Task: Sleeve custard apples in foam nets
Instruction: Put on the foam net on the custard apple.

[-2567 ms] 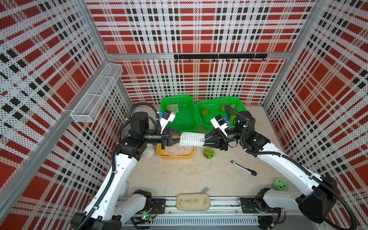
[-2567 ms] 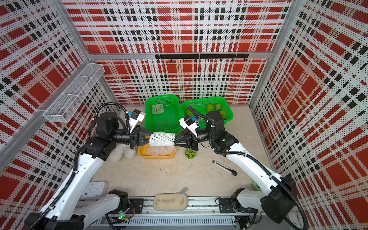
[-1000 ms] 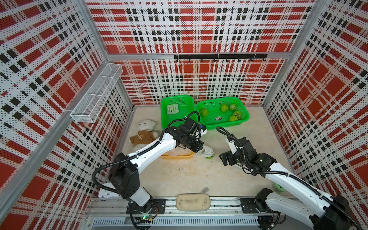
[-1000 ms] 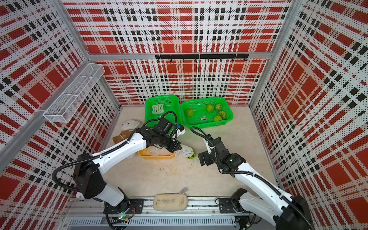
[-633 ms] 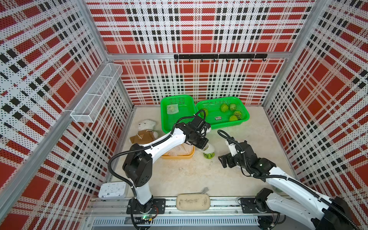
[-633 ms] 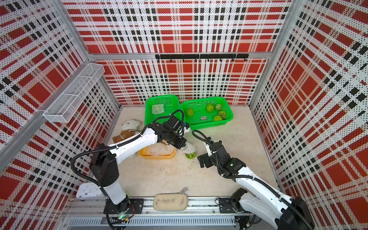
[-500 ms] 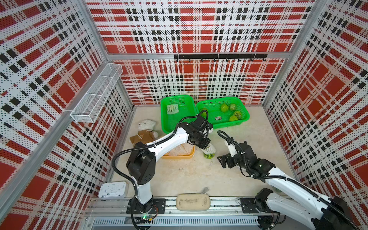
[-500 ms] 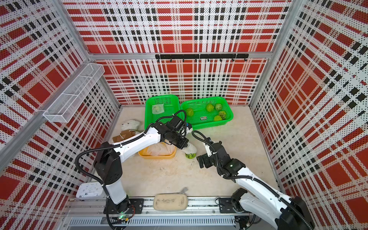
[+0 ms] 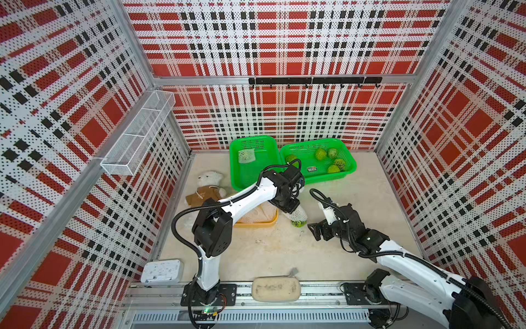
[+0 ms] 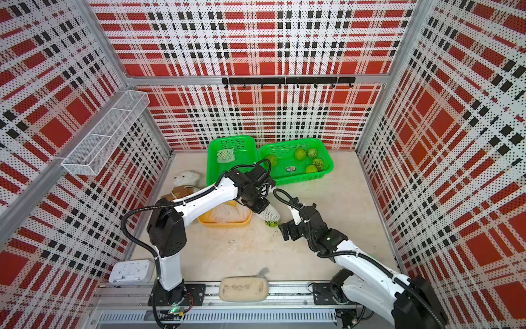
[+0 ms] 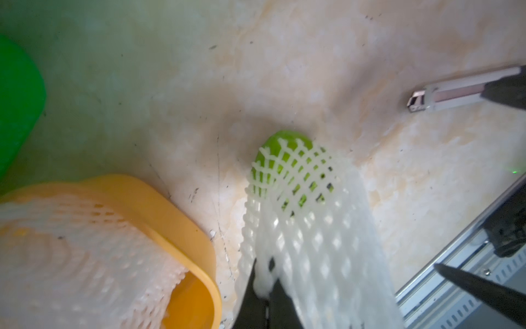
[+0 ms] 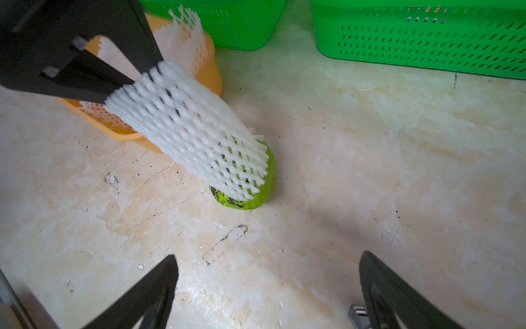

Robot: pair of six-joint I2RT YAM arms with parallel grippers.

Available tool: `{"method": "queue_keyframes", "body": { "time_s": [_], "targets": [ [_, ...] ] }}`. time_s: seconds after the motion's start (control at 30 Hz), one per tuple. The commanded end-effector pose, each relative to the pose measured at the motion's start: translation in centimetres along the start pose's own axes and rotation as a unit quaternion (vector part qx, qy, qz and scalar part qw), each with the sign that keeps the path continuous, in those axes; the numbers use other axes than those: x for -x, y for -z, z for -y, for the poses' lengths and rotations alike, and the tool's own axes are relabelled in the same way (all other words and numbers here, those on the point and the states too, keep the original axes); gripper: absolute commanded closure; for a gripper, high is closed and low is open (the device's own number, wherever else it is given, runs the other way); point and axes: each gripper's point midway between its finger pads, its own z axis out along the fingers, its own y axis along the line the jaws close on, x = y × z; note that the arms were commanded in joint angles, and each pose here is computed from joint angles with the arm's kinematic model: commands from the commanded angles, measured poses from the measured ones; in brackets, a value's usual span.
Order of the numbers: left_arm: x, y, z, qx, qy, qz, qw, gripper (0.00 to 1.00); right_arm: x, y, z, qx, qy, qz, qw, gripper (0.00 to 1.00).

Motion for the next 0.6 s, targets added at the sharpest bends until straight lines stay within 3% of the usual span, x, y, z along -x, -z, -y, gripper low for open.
{"method": "queue_keyframes", "body": {
  "time_s": [0.0, 0.2, 0.57],
  "targets": [
    [-1.6, 0.8, -0.9, 0.019, -0.004, -0.019, 1.000, 1.00, 1.2, -0.4, -0.2, 0.010, 0.011, 0.021, 1.000, 0.00],
    [-1.1, -0.1, 2.7, -0.048, -0.032, -0.012, 0.998, 1.00, 1.5, -0.5, 0.1, 0.009, 0.009, 0.029, 0.999, 0.00],
    [3.0, -1.0, 2.9, -0.039, -0.033, 0.015, 0.999, 1.00, 1.3, -0.5, 1.2, 0.002, 0.007, 0.041, 0.999, 0.00]
  ]
}}
